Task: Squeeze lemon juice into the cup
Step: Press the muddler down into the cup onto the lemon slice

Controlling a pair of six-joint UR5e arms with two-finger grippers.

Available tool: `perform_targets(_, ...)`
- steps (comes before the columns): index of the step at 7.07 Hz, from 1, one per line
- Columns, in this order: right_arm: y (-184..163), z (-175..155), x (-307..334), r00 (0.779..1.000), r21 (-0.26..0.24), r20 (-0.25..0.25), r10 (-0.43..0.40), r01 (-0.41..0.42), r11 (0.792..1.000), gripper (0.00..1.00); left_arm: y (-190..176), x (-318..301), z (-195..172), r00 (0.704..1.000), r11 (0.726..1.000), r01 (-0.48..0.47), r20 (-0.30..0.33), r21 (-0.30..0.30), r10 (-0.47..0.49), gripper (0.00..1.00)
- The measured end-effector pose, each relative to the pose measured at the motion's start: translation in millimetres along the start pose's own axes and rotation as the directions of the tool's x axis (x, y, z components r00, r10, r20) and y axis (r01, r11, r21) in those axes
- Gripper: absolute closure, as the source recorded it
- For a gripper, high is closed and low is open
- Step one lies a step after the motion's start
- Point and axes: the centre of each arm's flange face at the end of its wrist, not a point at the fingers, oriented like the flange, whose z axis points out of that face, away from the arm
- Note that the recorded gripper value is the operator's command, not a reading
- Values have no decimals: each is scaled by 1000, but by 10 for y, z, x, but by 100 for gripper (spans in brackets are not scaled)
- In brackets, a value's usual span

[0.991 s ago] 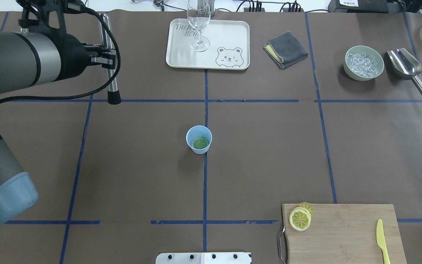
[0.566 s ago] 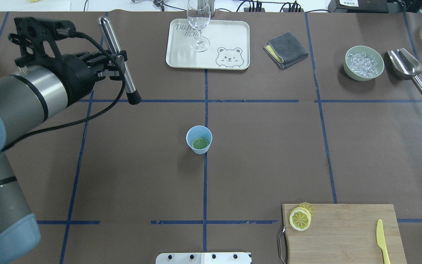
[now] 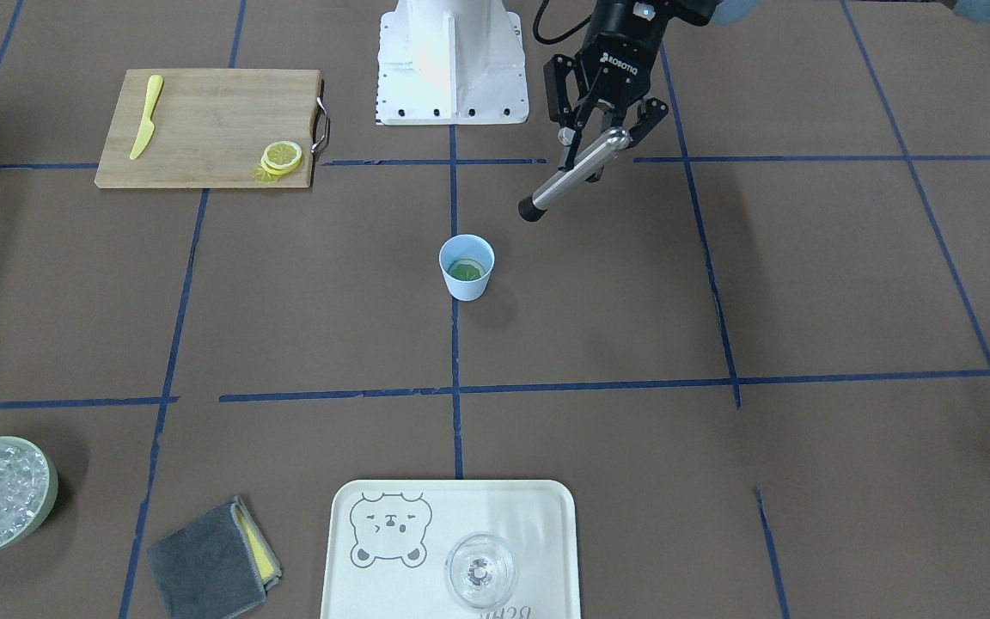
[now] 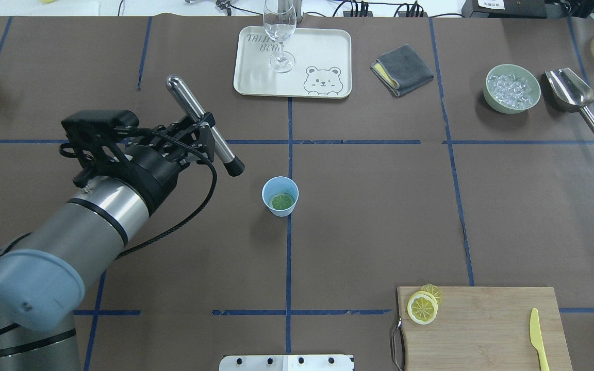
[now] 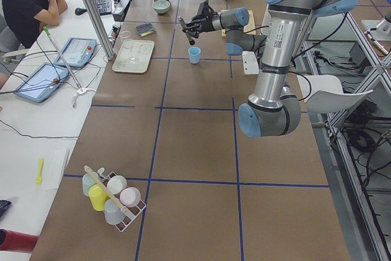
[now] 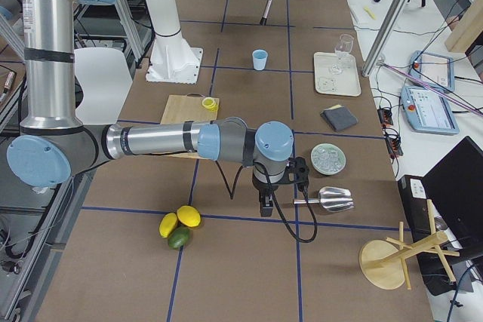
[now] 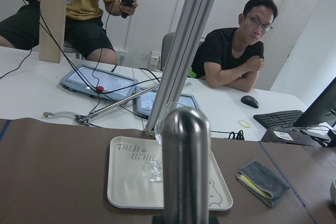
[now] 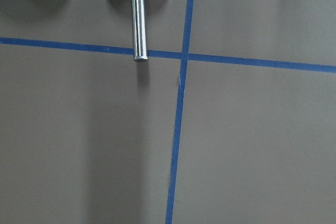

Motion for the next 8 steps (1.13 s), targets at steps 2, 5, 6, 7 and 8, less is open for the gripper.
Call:
perform_targets(2,-4,-7,-9,1000,2,3,0,0,1000,0,342,294,226,1000,1000,-12,-7,-11,12,100)
perform_targets(5,-1,0,-2,1000,0,2,2,-2,1000,0,462,497,339,992,992,-121,-19,-22,121,100)
perform_targets(6,2,3,1,1000,-1,2,4,-4,1000,0,499,524,380,990,990,-142,-20,-24,142,100)
perform_targets(7,3,4,3,1000,-2,2,8,-8,1000,0,571,550,452,988,987,-156,-16,-29,156,100)
perform_targets(8,2,4,2,1000,-2,2,13,-13,1000,0,641,562,518,986,986,-166,-10,-35,166,100)
